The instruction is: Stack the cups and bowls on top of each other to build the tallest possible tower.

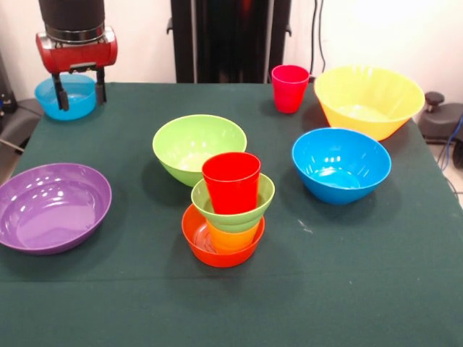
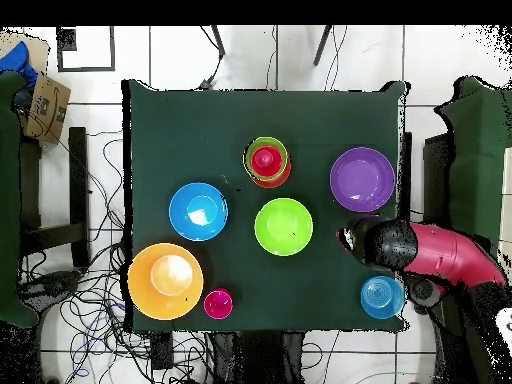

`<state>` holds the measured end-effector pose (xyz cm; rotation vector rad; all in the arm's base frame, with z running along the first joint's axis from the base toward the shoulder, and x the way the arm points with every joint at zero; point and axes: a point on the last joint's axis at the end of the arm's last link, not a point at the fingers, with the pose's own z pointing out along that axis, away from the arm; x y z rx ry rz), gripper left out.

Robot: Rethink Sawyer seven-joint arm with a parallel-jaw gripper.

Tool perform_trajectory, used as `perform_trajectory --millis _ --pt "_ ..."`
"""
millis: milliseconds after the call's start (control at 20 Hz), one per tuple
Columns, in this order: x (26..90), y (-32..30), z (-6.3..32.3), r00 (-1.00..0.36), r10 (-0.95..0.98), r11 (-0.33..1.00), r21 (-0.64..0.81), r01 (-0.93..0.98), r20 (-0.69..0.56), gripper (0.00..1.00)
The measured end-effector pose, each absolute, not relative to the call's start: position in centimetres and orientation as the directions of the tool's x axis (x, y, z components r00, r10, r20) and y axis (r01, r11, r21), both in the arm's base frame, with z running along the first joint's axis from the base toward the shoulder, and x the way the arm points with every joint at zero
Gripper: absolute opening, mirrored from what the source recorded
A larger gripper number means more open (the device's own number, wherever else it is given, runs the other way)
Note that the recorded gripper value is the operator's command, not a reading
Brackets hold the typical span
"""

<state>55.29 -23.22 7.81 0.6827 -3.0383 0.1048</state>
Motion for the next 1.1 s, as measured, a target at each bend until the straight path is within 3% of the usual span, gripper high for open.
perform_trajectory --millis 500,1100 --pt "55.4 -24.6 8.1 -0.929 -0.369 0.928 -0.043 -0.369 0.021 1.0" --pt "61.7 -17.7 6.9 -0.91 -0.413 0.911 -0.013 -0.413 -0.033 1.0"
